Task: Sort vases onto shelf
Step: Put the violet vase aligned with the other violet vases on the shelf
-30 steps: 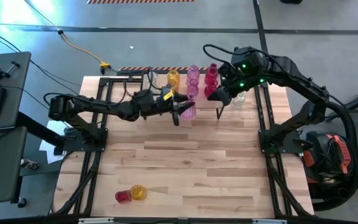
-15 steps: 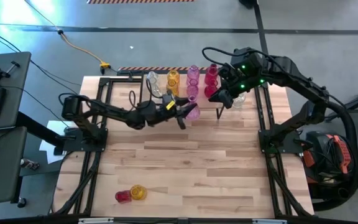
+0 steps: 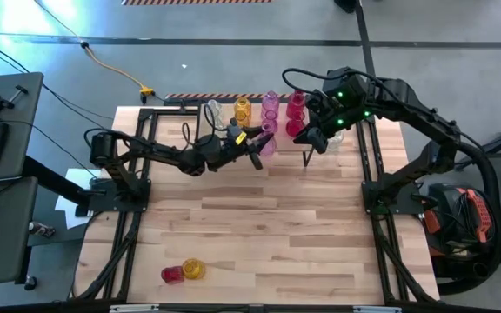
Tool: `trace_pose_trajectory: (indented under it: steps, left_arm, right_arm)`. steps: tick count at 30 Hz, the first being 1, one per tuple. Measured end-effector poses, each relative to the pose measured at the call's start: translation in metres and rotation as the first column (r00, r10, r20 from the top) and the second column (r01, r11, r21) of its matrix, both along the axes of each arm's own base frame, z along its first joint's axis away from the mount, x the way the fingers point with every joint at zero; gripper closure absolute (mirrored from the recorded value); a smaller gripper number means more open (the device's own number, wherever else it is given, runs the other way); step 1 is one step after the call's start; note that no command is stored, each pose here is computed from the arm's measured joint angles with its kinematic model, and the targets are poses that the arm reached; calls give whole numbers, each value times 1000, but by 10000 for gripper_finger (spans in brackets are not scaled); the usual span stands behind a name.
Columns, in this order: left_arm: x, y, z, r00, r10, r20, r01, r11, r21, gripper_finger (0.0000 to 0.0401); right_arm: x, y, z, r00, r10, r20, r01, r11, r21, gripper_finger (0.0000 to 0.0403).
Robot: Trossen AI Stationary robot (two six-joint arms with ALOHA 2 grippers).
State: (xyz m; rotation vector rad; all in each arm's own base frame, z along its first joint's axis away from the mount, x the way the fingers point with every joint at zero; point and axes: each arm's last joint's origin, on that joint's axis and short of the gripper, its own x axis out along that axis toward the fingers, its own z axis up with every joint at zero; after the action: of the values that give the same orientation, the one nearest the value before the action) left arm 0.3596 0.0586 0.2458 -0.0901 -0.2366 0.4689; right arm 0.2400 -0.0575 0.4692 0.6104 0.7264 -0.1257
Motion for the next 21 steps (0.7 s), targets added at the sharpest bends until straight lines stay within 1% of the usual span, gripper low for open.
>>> trace_pose_trajectory:
  steps: [6, 14, 19, 21]
  left_arm:
    - [0, 3, -1, 1000, -25, 0, 25, 1000, 0, 282]
    - [5, 4, -13, 999, -32, -31, 31, 999, -20, 282]
    - [4, 5, -11, 999, -22, -27, 22, 1000, 9, 282]
    - [4, 5, -11, 999, -23, -26, 23, 1000, 6, 282]
  right_arm:
    - [0, 0, 0, 1000, 5, 1, -5, 1000, -6, 289]
    - [0, 0, 0, 1000, 5, 1, -5, 1000, -6, 289]
    - [0, 0, 0, 1000, 2, 0, -2, 1000, -2, 289]
    - [0, 0, 0, 1000, 0, 0, 0, 1000, 0, 289]
